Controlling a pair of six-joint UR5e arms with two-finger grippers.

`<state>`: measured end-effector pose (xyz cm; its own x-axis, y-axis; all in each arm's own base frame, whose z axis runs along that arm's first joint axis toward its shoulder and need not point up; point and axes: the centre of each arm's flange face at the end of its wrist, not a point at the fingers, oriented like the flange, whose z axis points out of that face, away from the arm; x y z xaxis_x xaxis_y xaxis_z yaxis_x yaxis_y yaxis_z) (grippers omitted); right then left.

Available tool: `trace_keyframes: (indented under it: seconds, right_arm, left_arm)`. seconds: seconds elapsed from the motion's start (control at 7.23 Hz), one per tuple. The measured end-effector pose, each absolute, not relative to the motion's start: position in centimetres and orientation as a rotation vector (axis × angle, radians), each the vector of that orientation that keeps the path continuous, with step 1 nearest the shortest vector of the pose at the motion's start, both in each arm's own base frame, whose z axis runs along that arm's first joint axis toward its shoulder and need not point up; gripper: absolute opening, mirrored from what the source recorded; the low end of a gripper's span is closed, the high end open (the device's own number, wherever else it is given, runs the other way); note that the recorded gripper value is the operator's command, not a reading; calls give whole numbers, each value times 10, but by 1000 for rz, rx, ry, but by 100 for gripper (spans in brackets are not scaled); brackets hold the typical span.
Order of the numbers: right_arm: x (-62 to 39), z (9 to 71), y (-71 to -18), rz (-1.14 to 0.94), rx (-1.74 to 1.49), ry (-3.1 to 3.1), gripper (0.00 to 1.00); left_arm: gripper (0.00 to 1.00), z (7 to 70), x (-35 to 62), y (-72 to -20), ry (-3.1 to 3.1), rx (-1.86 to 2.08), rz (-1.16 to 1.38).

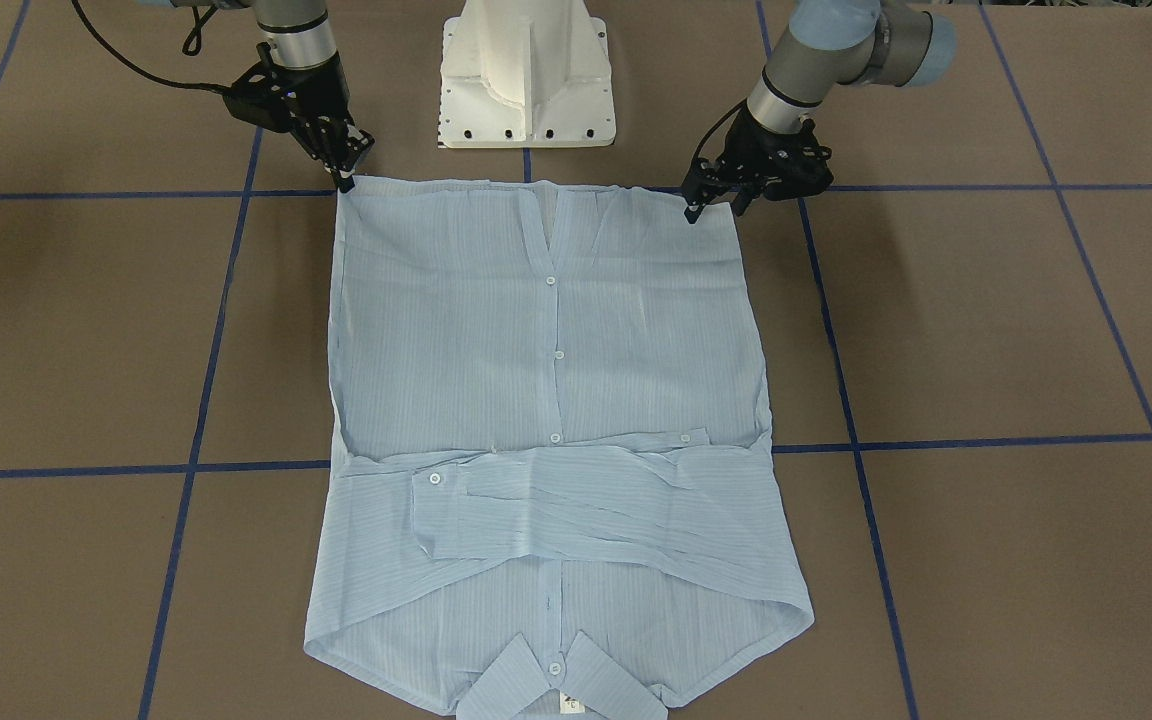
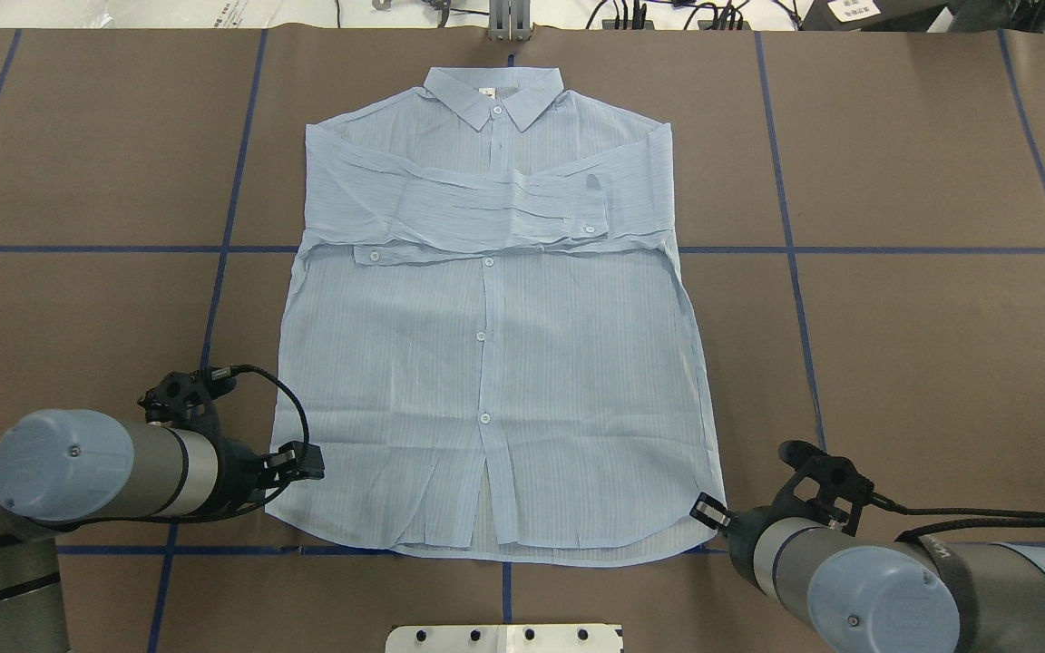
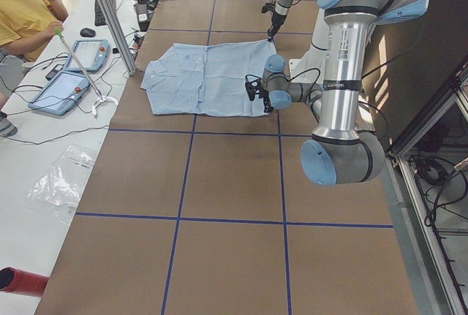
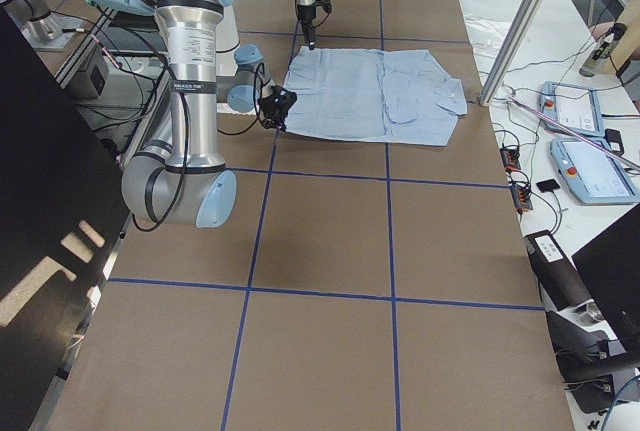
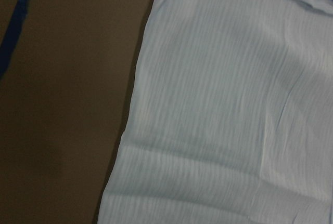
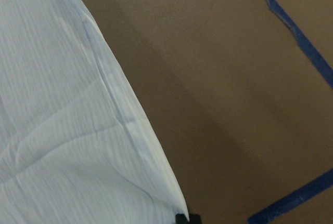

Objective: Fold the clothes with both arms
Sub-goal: 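Move the left gripper to the hem corner and grasp both hem corners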

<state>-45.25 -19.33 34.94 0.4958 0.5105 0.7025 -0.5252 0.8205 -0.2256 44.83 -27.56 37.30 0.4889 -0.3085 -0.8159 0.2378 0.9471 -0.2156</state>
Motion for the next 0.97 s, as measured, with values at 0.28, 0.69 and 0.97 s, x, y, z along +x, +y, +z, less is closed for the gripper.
trace_keyframes:
  seconds: [0.28,0.69,0.97]
  right_arm:
    - [-453,349,-193,627,19,-846,0]
    - [-455,345,-193,627,18,-854,0]
    - [-456,343,-193,627,17,-858,0]
  left_arm:
    - [75,378,452,-271,977,-85,-330]
    - [3,384,459,-261,946,-99,-314]
    - [0,388,460,-258,923,-103,-311]
